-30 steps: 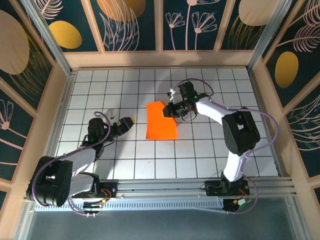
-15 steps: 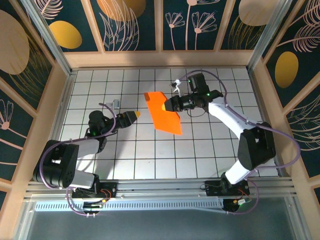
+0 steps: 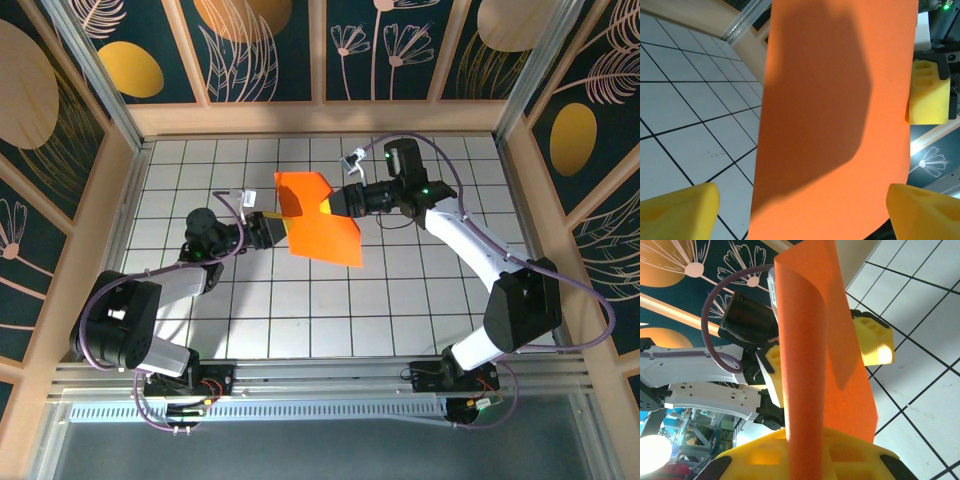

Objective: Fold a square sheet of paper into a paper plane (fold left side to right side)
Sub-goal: Place a square sheet of paper at the center of the table.

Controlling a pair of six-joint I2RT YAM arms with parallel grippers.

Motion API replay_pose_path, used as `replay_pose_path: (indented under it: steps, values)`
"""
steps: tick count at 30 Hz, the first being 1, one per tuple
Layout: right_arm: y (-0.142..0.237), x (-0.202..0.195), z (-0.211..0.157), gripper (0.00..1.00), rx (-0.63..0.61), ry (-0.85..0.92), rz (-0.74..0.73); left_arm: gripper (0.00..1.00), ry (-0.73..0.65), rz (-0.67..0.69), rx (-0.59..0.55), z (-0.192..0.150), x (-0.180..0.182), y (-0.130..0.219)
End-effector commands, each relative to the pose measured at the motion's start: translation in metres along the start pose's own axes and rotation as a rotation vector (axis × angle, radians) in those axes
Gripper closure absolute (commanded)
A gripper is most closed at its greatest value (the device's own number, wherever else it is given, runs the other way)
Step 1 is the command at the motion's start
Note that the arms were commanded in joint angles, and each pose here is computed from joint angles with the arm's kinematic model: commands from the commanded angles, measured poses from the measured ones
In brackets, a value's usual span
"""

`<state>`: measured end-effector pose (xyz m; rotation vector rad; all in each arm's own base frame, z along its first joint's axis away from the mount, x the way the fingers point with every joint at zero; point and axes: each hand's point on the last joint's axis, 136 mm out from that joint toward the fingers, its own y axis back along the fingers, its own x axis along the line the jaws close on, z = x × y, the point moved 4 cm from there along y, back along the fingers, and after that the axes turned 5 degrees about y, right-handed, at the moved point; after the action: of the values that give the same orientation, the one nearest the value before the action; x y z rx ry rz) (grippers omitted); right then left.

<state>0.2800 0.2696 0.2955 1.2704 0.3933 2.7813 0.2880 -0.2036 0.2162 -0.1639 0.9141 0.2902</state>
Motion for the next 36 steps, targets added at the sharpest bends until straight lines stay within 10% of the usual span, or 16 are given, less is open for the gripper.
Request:
replay_pose_path:
  steps: [1,5,12,25,36]
  values:
    - [0.009,-0.004,0.002,0.85,-0.027,0.003,-0.033,0.3,-0.083,-0.073,0.024,0.006,-0.017,-0.007]
    - [0.017,-0.025,-0.001,0.85,-0.04,-0.032,-0.111,0.72,-0.076,-0.032,0.017,0.008,-0.011,-0.007]
    - [0.02,-0.052,-0.009,0.76,-0.02,-0.058,-0.224,1.0,-0.01,0.044,0.031,0.002,0.007,-0.008]
    - [0.044,-0.148,-0.045,0.4,-0.077,-0.225,-0.653,1.0,0.47,0.447,0.128,-0.076,0.105,0.014]
    - [0.01,-0.192,-0.085,0.73,-0.026,-0.322,-0.686,1.0,0.477,0.652,0.205,-0.089,0.132,0.024]
